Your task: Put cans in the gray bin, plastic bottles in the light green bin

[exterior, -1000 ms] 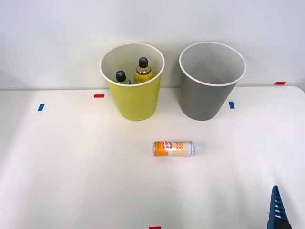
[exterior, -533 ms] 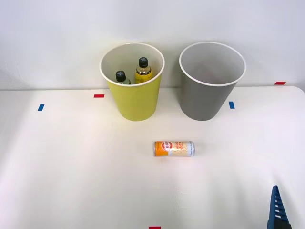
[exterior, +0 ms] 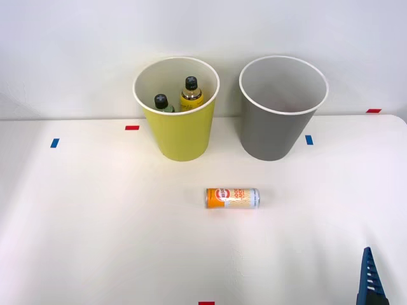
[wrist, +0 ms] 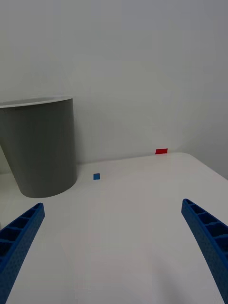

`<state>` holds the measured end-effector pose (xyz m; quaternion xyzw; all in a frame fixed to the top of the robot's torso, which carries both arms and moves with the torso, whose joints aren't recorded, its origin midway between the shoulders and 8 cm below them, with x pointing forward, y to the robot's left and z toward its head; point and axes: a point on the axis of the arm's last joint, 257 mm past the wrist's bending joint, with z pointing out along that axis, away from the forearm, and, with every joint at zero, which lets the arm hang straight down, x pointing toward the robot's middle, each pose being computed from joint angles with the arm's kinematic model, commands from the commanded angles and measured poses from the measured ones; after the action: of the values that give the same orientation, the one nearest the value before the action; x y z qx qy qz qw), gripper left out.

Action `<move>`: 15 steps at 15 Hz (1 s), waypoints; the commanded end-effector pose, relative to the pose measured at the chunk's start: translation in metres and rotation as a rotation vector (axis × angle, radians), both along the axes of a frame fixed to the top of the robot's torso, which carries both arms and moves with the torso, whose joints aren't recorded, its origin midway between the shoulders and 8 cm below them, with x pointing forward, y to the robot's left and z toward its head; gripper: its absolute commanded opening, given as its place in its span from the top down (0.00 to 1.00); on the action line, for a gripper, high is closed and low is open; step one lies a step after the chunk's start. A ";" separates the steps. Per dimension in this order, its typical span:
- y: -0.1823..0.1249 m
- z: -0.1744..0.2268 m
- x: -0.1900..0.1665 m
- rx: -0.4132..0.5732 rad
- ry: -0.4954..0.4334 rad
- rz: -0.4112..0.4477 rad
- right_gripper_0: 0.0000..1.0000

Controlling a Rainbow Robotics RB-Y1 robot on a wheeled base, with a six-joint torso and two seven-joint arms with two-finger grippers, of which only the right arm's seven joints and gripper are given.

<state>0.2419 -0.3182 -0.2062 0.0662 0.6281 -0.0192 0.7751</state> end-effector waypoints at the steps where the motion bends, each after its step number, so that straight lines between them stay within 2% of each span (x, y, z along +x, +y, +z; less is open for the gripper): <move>1: 0.002 -0.022 -0.004 0.007 0.048 0.003 0.00; 3: 0.011 -0.016 -0.006 -0.045 0.047 0.042 0.00; 6: 0.018 0.005 -0.003 -0.210 0.047 0.136 0.00; 10: 0.021 0.008 0.008 -0.326 0.130 0.260 0.00; 15: 0.050 0.015 0.034 -0.431 0.246 0.439 0.00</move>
<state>0.2666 -0.2806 -0.1966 -0.2193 0.6941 -0.0085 0.6856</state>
